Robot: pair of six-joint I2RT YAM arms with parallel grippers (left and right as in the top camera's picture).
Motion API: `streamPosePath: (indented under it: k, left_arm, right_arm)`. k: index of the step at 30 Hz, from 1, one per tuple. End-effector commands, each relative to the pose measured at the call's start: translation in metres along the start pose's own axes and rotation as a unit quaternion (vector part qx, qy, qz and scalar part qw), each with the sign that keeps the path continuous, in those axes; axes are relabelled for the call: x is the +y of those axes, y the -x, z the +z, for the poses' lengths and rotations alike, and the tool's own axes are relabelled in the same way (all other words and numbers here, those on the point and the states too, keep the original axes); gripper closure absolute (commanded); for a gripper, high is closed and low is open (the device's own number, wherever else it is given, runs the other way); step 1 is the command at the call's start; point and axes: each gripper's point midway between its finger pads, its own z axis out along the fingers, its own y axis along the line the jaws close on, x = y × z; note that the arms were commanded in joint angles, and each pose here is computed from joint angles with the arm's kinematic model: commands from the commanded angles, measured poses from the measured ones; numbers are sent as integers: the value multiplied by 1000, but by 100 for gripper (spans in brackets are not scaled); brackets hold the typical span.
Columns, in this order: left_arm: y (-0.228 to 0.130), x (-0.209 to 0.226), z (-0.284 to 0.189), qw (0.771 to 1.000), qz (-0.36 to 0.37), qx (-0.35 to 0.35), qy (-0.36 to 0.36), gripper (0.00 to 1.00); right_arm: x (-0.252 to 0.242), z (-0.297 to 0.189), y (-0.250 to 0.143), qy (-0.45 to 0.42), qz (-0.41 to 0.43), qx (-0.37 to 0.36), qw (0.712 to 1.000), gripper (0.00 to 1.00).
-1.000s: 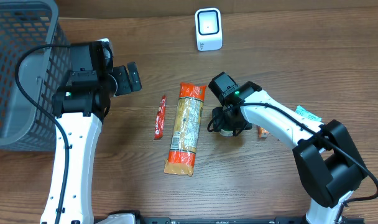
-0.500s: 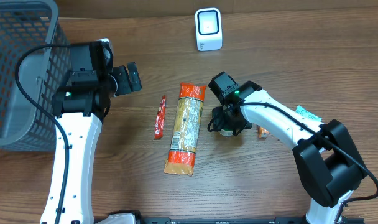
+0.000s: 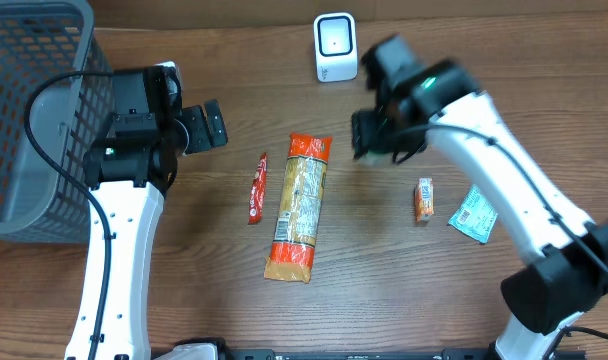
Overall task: Scan the item barcode
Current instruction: 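Carry the jar up to the white barcode scanner, then hold the jar's label in front of the scanner window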
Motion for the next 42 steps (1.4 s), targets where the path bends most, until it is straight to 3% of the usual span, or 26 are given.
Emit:
streamPosePath:
  k: [1,6,13,22,32,42]
  left_arm:
    - [2,2,1,1000,6,-2,6,0]
    - [2,2,1,1000,6,-2,6,0]
    - [2,2,1,1000,6,-2,6,0]
    - [2,2,1,1000,6,-2,6,0]
    - [2,2,1,1000,6,-2,6,0]
    - [2,2,1,1000,6,-2,6,0]
  right_arm:
    - [11,-86,28,57,-1,-84,995,89]
    - [3,-108,27,55,4,-86,995,89]
    - [3,-66,51,46,-1,-86,995,88]
    - [26,9,157,79,-16,-214,973,88]
    - [24,75,238,64,-9,-341,938,88]
    - [24,66,289,66,8,-469,880,89]
